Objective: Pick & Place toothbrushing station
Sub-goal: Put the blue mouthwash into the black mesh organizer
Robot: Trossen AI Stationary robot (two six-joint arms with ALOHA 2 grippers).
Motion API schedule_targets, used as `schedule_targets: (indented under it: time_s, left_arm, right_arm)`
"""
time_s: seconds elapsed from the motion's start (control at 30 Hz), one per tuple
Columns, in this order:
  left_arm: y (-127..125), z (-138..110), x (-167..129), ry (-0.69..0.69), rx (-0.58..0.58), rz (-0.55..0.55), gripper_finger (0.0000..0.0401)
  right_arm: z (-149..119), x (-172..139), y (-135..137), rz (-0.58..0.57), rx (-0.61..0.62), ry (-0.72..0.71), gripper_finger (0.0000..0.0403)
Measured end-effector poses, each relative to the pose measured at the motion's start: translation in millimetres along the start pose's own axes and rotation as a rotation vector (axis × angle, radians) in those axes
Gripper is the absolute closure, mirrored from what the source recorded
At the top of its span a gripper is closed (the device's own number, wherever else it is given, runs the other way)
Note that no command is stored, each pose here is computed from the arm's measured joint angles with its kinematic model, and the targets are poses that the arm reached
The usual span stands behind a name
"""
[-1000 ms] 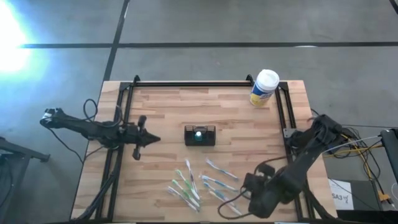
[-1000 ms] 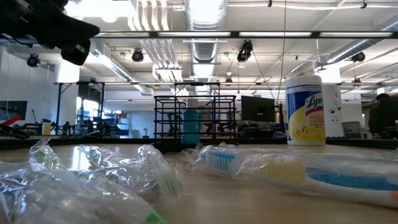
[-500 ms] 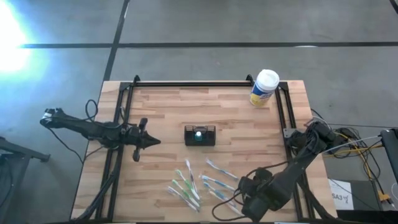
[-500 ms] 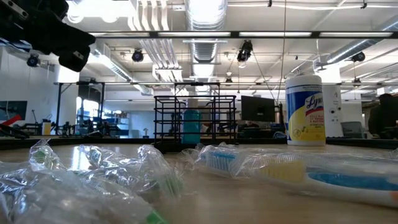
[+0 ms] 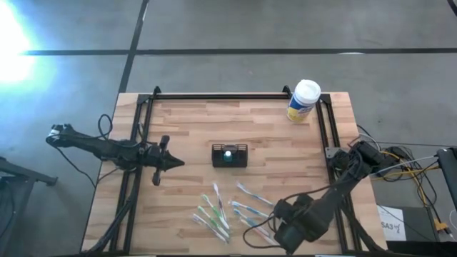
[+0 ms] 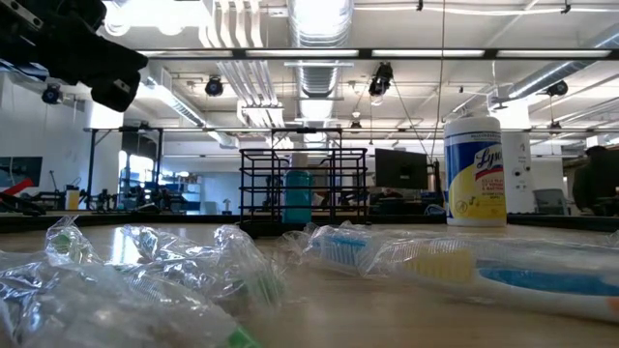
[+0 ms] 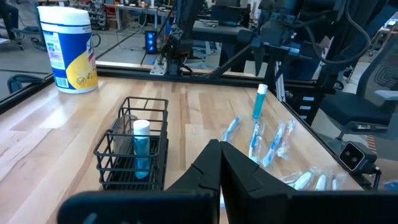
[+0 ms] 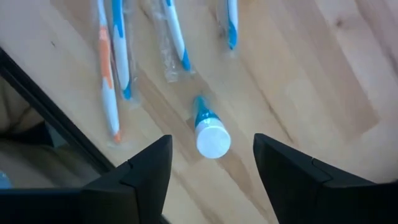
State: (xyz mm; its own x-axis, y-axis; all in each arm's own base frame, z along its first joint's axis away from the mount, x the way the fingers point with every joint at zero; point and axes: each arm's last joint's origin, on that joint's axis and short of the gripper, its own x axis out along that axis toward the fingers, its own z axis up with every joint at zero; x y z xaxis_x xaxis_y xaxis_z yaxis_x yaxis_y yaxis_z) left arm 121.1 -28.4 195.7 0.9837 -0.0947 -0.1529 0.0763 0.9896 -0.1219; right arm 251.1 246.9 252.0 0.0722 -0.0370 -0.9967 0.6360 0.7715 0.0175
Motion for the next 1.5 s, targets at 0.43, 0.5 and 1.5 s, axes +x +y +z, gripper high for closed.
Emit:
schedule_targets:
  time_s: [0.43,0.5,1.5]
  left_arm:
    - [0.0,-0.1,0.0,0.001,-0.010,0.000,0.0398]
    - [0.0,-0.2,0.0,0.002,-0.012,0.000,0.0398]
    - [0.2,-1.0,0.0,0.010,-0.034,0.002,0.0398]
  right_arm:
    - [-1.2,12.0,-5.0,-0.038,0.001,0.033,0.0184]
    - [-1.5,13.4,-5.6,-0.042,0.002,0.035,0.0184]
    - [-3.9,36.0,-6.1,-0.011,0.017,0.055,0.0191]
